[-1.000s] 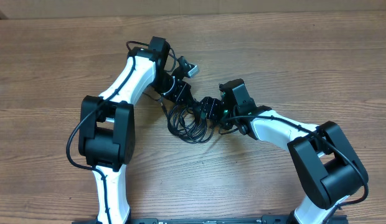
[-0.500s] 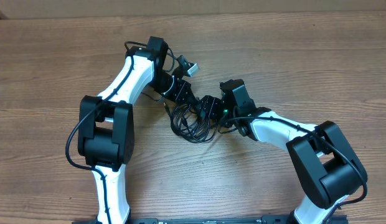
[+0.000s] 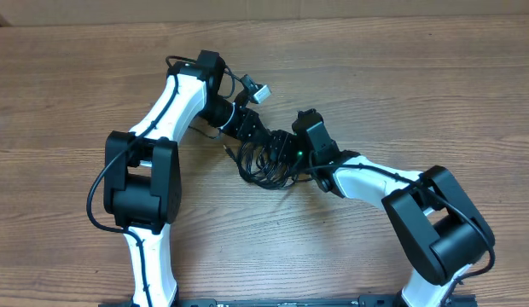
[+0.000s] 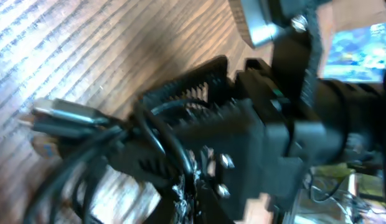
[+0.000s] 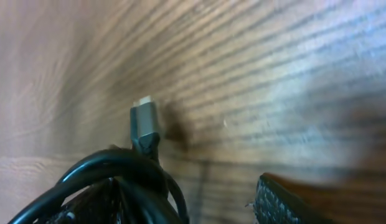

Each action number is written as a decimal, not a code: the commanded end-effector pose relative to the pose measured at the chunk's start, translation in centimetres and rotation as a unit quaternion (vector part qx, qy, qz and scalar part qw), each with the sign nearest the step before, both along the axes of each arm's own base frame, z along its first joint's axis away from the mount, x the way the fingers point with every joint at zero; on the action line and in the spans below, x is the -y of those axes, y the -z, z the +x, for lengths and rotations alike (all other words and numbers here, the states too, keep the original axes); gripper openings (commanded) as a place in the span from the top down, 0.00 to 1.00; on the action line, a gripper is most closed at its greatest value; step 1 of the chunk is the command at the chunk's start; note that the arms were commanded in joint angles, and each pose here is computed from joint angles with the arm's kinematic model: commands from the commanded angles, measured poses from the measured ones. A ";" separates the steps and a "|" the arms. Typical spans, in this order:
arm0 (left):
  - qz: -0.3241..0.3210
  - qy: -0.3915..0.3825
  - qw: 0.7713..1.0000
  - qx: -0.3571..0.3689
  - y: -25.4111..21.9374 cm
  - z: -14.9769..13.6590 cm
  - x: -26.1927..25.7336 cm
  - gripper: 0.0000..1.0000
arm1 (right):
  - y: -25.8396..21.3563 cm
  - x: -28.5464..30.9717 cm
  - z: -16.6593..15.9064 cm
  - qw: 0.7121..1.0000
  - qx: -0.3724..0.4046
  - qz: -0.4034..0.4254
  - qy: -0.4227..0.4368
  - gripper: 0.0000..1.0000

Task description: Untangle cables

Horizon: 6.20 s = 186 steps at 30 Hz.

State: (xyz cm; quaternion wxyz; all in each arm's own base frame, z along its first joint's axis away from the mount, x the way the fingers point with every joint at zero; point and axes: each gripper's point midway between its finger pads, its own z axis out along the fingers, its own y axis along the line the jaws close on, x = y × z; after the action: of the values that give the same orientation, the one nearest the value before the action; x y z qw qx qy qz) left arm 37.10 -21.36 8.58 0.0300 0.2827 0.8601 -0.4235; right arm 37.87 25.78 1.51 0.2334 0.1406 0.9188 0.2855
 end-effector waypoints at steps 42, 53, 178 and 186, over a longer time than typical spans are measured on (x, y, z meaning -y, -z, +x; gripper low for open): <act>0.228 -0.018 0.968 0.104 7.3 4.6 -1.5 0.60 | 4.7 3.6 -1.1 0.992 -0.119 0.037 0.026 0.29; 0.202 -0.020 0.974 0.098 7.3 4.8 -1.0 0.68 | 4.7 2.7 -1.0 0.993 -0.109 0.043 0.018 0.29; 0.007 0.041 0.994 0.106 -3.3 0.9 2.4 0.96 | 2.5 2.4 2.6 0.999 0.001 0.035 0.006 0.26; -0.022 0.067 0.992 0.107 -3.9 -0.1 2.3 0.96 | 3.5 3.7 1.9 0.999 -0.031 0.023 0.017 0.34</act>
State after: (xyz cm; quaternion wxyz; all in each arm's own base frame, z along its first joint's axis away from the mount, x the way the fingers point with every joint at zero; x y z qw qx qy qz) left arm 37.80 -22.69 10.10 0.0751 0.3466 0.8562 -0.3756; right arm 41.16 24.28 1.70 0.2398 0.1423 0.8981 0.3402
